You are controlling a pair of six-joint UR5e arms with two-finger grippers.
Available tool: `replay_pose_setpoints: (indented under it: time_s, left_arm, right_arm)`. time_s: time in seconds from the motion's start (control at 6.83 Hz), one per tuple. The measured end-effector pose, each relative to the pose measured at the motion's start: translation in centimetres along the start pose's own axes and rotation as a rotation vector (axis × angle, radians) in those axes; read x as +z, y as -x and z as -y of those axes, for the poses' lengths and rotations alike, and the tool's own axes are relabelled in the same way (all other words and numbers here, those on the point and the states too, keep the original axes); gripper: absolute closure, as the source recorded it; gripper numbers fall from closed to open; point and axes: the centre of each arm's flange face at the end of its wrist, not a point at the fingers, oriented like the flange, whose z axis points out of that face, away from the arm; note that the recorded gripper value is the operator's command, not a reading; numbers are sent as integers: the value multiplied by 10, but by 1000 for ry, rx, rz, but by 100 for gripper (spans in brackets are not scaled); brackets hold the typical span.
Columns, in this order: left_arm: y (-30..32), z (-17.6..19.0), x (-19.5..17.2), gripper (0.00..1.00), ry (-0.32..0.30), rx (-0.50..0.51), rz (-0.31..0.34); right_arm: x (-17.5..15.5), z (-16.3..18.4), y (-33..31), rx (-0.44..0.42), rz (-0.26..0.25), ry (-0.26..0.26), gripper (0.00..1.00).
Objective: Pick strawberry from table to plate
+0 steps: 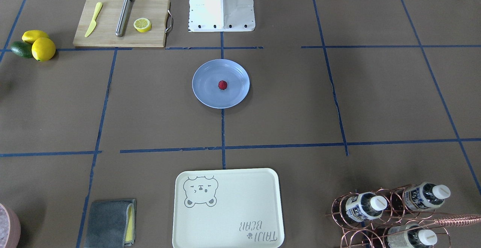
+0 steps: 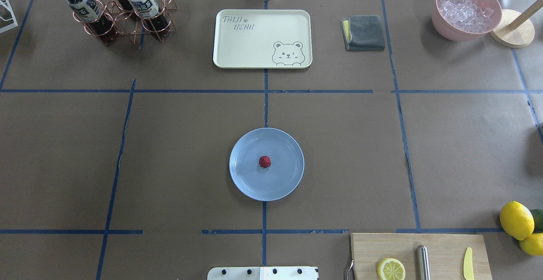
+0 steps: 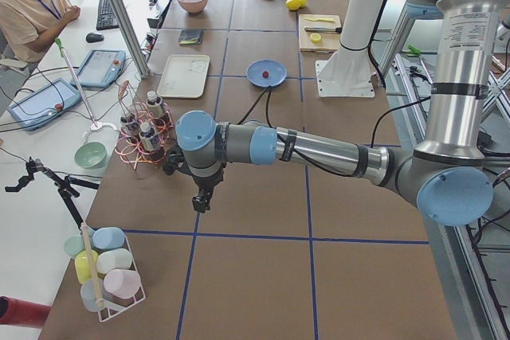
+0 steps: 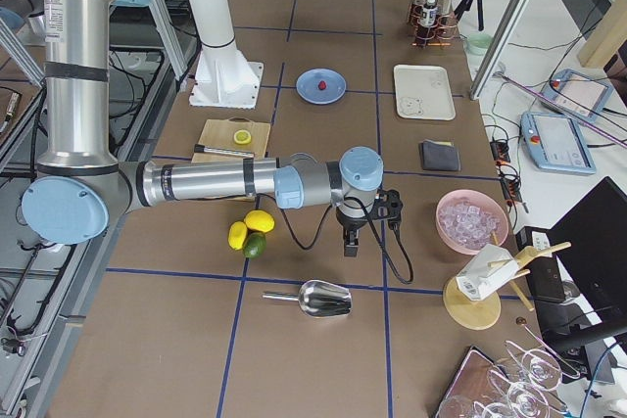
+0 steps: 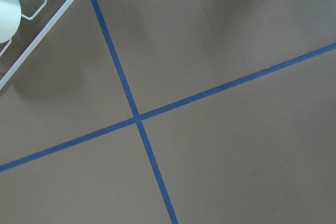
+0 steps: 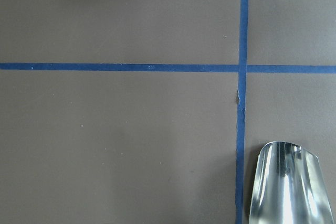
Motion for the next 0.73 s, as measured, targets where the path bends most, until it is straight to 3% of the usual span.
replay_pose_setpoints:
  time_s: [0.44, 0.73]
  left_arm:
    - [5, -14, 12, 0, 25, -28, -3]
    - [-6, -1, -1, 0, -18, 18, 6]
  right_arm:
    - [0, -5, -1, 3, 0, -4, 0]
    - [-3, 3, 5, -7, -5, -13, 0]
